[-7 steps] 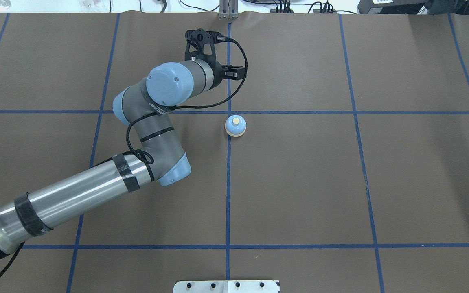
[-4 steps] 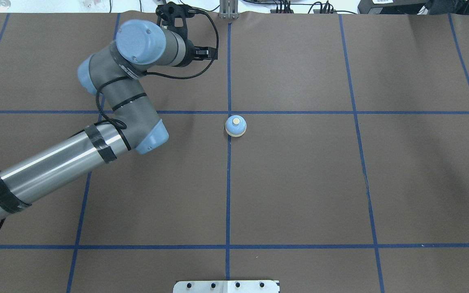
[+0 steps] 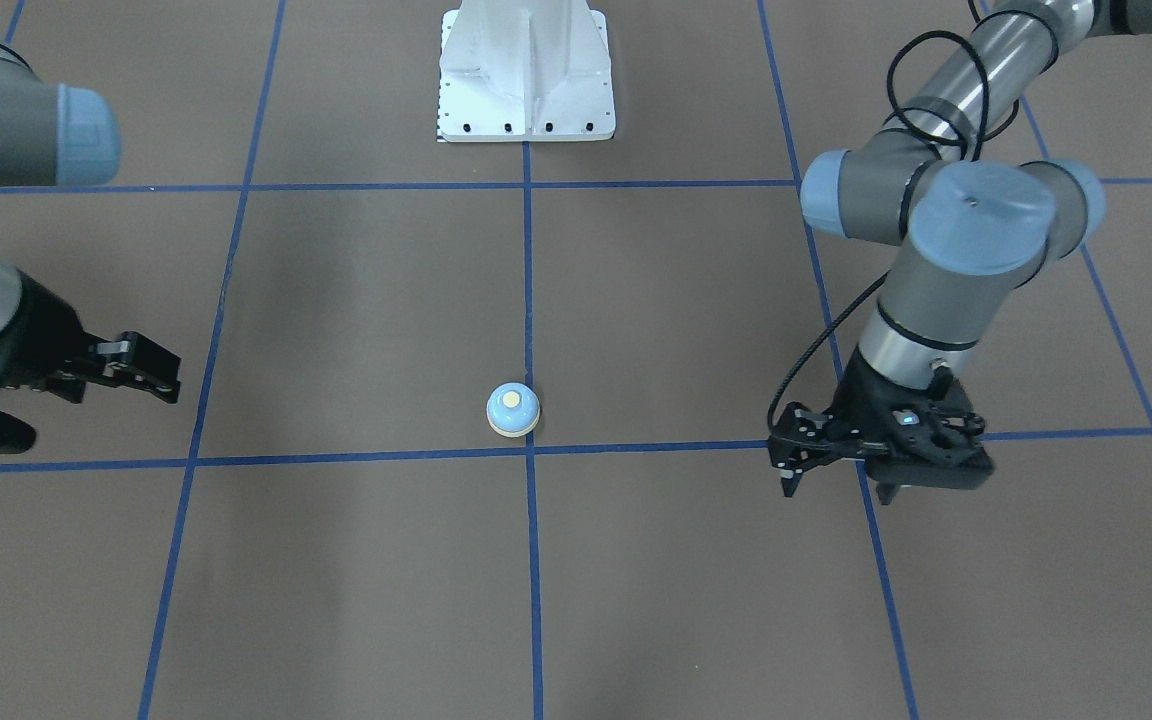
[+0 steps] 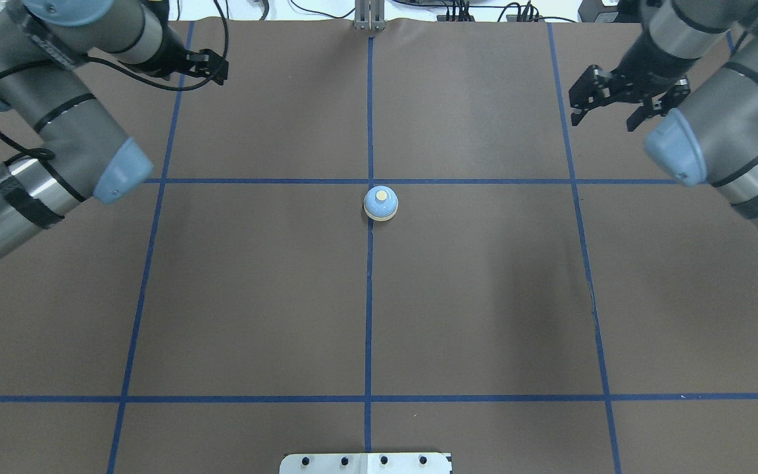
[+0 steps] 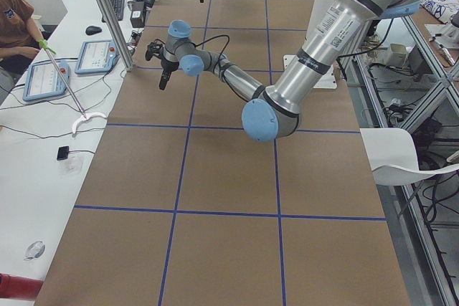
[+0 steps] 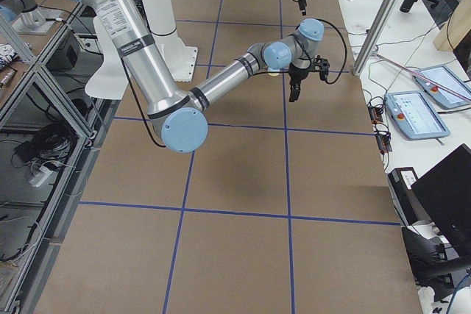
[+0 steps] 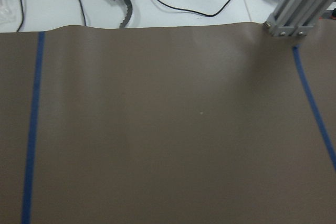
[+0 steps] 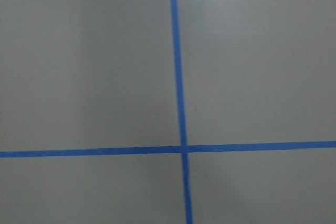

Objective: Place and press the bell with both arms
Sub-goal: 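Reach the right gripper toward the bell while the left arm withdraws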

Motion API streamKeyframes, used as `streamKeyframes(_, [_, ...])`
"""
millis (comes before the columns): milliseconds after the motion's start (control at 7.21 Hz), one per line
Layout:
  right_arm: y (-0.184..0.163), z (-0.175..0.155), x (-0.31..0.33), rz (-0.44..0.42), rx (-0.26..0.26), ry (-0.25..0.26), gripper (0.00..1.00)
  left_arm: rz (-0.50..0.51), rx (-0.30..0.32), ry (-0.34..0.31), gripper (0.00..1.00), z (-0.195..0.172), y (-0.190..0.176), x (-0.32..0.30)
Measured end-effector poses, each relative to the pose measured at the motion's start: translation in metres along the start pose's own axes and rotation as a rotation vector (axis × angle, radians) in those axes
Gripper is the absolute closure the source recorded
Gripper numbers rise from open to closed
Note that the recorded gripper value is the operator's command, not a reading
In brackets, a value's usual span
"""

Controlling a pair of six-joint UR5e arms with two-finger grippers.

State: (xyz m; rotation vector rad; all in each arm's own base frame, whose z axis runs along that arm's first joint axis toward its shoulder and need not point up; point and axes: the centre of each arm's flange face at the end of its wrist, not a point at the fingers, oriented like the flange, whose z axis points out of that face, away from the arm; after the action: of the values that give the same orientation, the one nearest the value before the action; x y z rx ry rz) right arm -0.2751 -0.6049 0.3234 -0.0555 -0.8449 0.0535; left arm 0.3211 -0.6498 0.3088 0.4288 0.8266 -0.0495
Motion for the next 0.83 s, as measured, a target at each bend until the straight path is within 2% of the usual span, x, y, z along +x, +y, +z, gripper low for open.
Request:
streamKeyframes(139, [-0.005, 0.015, -0.032, -0.001, -0.018, 0.0, 0.19, -0.006, -0.015, -0.001, 0.0, -0.018, -0.001, -0.044])
streamKeyframes(277, [-0.012, 0.032, -0.057, -0.002, -0.022, -0.003, 0.46, 0.007, -0.017, -0.009, 0.0, -0.032, 0.001, -0.08])
streamKeyframes(416, [-0.016, 0.05, -0.08, 0.013, -0.007, -0.009, 0.79, 0.043, -0.016, -0.022, 0.0, -0.041, 0.004, -0.107])
streamKeyframes(555, [-0.012, 0.064, -0.106, 0.03, 0.016, -0.017, 1.0, 0.079, -0.011, -0.038, 0.0, -0.049, 0.005, -0.132])
streamKeyframes(832, [0.008, 0.08, -0.157, 0.016, 0.046, -0.023, 1.0, 0.138, -0.008, -0.066, 0.0, -0.06, 0.01, -0.172])
